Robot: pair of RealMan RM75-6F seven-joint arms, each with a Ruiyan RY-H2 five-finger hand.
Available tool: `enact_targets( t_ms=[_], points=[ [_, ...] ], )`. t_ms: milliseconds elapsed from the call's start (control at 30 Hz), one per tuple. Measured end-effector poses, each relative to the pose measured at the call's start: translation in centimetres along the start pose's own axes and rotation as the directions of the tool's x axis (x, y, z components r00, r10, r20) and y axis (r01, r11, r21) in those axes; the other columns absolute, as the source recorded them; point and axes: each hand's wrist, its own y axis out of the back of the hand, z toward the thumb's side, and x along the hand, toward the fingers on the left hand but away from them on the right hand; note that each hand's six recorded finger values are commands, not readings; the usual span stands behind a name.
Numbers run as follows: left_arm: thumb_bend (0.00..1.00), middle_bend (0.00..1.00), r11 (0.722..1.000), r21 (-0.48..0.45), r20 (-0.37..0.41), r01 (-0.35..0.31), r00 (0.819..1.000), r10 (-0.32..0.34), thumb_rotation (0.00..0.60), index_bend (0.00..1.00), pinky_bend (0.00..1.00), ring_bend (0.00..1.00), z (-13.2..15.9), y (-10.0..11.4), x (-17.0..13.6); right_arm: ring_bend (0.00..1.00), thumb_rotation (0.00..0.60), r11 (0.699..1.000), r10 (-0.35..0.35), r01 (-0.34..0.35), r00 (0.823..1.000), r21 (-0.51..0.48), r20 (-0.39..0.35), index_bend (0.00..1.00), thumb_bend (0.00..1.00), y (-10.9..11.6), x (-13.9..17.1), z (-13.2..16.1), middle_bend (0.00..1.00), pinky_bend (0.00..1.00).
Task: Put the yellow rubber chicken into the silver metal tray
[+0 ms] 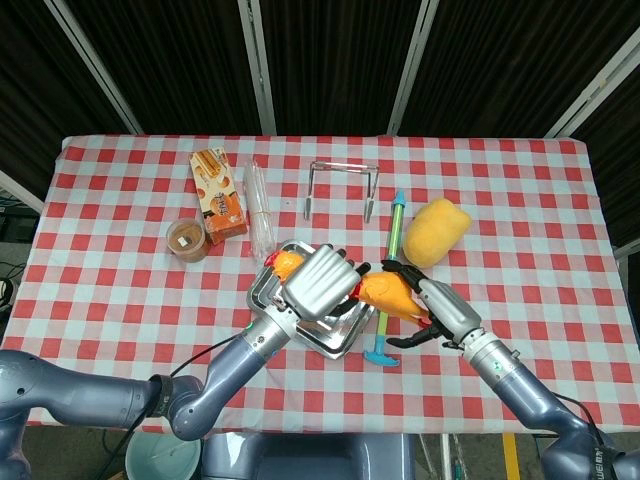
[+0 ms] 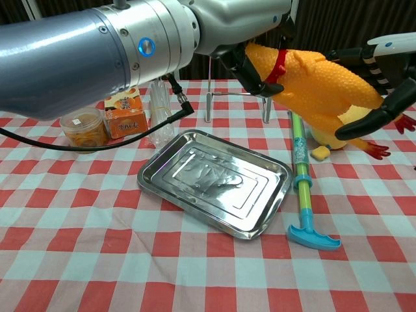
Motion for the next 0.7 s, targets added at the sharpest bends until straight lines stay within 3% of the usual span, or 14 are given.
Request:
enact_targets(
  t_ms=[700],
  points=[
    [0.76,0.67,1.0,-0.002,0.027,0.011,1.0,-0.011,0.6,0.6,0.72,0.6,1.3,-0.5,-0.5,0.09,0.6,0.996,-0.087,0.087,0.994,0.005,0.066,0.03,0.15,0.9,-2.7,-1.5,0.12,0.17]
  ],
)
